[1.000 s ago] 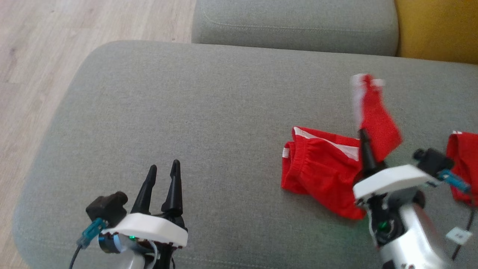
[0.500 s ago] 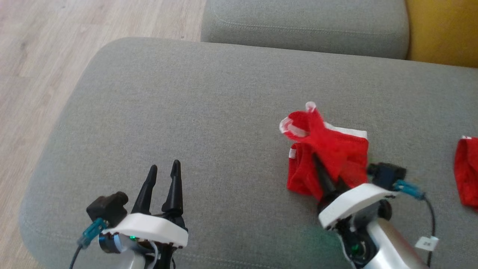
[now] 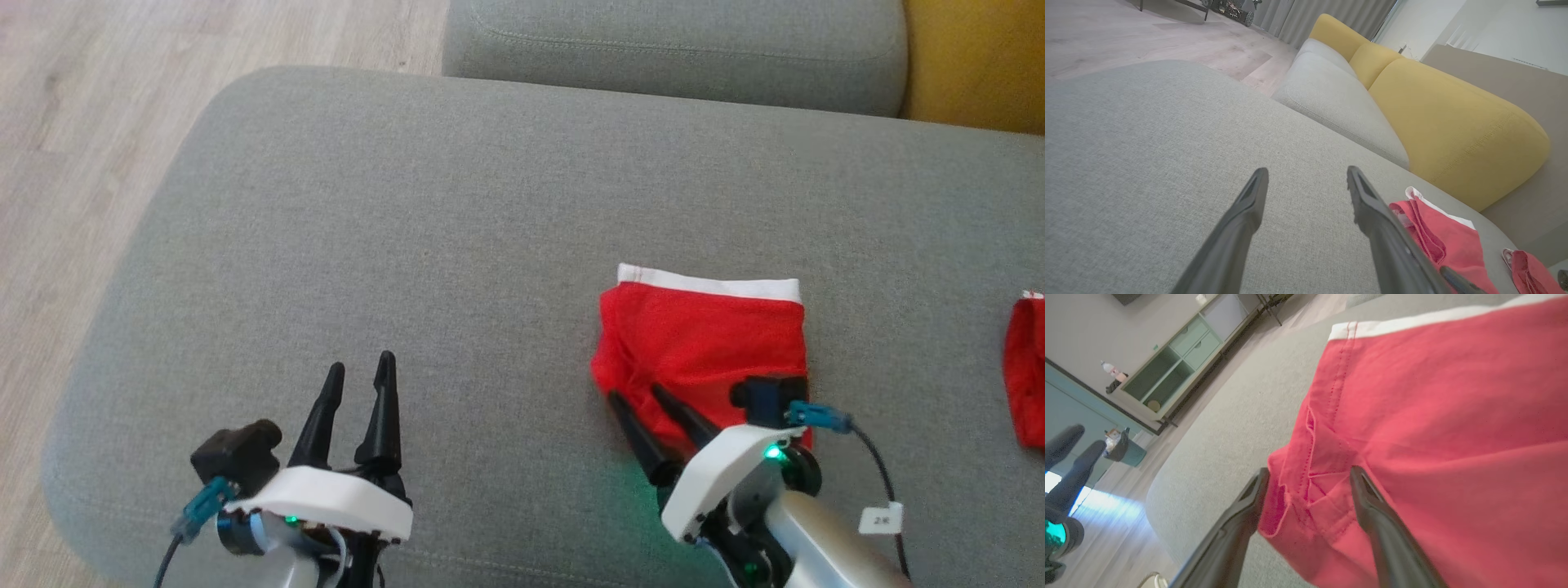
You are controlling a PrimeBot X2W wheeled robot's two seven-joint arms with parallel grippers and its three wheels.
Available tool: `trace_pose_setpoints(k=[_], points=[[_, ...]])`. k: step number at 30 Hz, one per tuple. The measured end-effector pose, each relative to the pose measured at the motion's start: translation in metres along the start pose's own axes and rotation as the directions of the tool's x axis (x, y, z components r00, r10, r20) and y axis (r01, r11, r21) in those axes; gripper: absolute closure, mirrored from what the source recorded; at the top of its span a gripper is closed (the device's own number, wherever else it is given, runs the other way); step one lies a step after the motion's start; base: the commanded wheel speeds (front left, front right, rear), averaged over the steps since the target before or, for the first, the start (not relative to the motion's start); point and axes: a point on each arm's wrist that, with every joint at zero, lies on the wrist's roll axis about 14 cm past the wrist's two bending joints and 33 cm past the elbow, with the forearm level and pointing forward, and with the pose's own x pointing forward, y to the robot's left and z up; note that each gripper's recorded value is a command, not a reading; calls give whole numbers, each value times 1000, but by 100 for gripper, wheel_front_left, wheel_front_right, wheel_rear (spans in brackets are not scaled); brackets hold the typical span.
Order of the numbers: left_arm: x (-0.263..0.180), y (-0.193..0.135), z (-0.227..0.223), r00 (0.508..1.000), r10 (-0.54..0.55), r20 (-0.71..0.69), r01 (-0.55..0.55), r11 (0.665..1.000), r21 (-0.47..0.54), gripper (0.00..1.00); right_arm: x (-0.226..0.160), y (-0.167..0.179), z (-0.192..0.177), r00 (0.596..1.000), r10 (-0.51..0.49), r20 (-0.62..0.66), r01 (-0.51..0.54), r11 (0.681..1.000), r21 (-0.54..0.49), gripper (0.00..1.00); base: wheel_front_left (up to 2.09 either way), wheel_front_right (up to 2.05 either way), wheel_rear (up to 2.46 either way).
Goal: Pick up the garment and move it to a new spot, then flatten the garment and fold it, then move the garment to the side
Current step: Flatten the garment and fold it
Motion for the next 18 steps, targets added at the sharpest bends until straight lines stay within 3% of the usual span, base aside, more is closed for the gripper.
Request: trace_pose_setpoints(k=[9, 18], points=[[1, 1, -3, 1000, 7, -11, -7, 1000, -7, 0, 4, 3, -18, 998, 14, -64, -16, 999, -28, 0, 0, 0, 0], [7, -11, -5, 999, -34, -17, 34, 999, -10, 0, -1, -1, 21, 996, 3, 85, -1, 1000, -28, 0, 0, 0, 0]])
